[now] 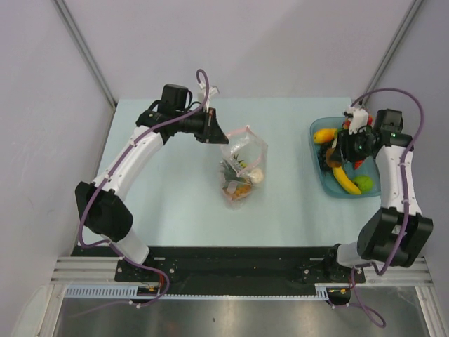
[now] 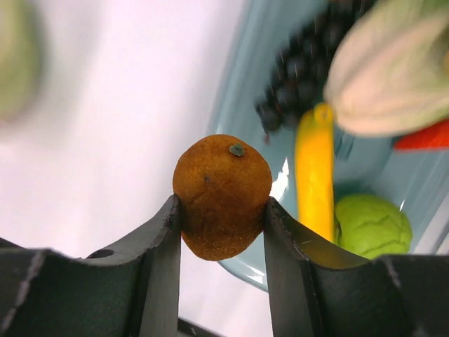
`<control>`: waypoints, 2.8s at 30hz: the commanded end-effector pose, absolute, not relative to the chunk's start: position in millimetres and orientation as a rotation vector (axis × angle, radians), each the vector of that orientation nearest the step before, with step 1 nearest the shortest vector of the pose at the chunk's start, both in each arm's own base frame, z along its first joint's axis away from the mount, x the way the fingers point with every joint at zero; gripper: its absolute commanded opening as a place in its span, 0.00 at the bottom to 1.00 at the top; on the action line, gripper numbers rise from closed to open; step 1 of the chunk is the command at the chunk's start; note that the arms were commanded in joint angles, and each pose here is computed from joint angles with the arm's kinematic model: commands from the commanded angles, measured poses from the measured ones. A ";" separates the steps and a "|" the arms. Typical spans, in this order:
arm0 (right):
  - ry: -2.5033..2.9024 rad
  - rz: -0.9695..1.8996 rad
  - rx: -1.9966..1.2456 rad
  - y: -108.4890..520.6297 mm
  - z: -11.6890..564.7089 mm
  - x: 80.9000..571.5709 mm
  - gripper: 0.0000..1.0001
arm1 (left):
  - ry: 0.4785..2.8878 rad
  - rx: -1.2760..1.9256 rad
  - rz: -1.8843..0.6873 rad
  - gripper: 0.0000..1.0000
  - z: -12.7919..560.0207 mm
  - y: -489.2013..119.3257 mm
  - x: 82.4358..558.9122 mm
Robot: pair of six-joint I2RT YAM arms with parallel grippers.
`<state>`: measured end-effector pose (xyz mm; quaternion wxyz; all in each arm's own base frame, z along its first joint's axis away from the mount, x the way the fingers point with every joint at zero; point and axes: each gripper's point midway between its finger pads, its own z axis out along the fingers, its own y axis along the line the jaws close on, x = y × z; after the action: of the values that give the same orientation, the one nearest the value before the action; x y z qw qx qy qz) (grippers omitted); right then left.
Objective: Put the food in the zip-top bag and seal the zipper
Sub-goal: Pick up the fake fruit from the bin, then place the fake fruit in the zipper food storage bag, then pick up the fake fruit from the bin.
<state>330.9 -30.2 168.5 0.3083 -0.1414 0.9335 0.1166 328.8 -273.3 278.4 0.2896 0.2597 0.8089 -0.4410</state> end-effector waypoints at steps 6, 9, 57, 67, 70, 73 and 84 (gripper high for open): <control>1.811 0.693 -0.523 118.5 357.8 367.1 0.20 | 2.109 0.742 -1.177 0.00 289.5 -283.2 322.3; 1.680 0.784 -0.635 175.4 397.5 361.9 0.20 | 2.099 0.740 -1.173 0.00 296.1 -283.6 323.8; 1.900 0.394 -0.257 28.4 318.9 462.4 1.00 | 2.069 0.754 -1.144 0.00 305.3 -277.2 326.4; 1.976 -0.094 -0.857 -17.2 241.7 492.4 0.89 | 2.075 0.739 -1.146 0.00 297.9 -272.7 332.0; 1.969 -0.170 -1.025 -25.7 215.0 495.0 0.89 | 2.076 0.736 -1.155 0.00 296.3 -273.2 333.6; 1.957 -0.205 -1.239 -30.0 189.1 497.8 0.88 | 2.077 0.738 -1.164 0.00 295.4 -273.4 334.7; 1.927 -0.265 -1.469 -30.4 132.7 526.4 0.93 | 2.102 0.722 -1.178 0.00 289.9 -271.1 335.4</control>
<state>507.2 -35.8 111.8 0.3329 -0.5248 0.7810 -0.0618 330.5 -272.9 280.7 0.2915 0.2634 0.8071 -0.4407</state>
